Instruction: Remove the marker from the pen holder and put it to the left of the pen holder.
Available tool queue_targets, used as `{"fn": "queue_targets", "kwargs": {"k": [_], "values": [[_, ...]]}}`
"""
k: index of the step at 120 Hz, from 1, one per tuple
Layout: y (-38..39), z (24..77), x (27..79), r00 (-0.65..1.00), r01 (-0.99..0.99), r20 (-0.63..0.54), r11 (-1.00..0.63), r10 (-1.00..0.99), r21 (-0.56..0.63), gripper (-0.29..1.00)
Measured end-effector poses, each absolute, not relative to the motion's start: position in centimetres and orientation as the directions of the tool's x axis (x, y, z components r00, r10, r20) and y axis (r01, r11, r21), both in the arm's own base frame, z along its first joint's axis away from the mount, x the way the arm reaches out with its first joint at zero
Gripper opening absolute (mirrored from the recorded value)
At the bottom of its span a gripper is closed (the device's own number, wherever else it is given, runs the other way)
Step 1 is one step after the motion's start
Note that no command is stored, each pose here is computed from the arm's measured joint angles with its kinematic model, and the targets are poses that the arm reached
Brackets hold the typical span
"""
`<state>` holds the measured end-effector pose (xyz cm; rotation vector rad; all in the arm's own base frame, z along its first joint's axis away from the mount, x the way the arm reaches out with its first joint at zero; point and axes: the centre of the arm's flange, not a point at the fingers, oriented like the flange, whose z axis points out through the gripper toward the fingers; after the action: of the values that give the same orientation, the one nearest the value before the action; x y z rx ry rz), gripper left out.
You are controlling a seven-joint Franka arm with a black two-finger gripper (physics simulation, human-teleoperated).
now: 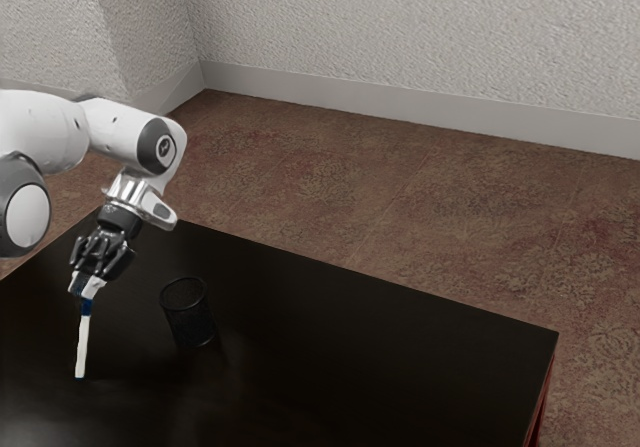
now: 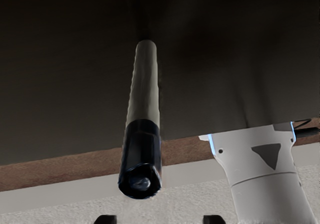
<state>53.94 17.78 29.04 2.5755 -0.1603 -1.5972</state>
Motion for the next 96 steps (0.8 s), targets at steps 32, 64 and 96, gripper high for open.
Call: {"fn": "queue_targets", "kwargs": {"k": [32, 64, 96], "values": [[10.4, 39.5, 56.4, 0.643, -0.189, -0.721, -0.966, -0.257, 0.176, 0.55], [-4.2, 55.8, 56.8, 0.815, -0.499, -0.317, -0.865, -0.485, 0.04, 0.66], [-8.0, 58.7, 57.3, 0.816, -0.557, -0.194, -0.83, -0.544, -0.016, 0.69]]}}
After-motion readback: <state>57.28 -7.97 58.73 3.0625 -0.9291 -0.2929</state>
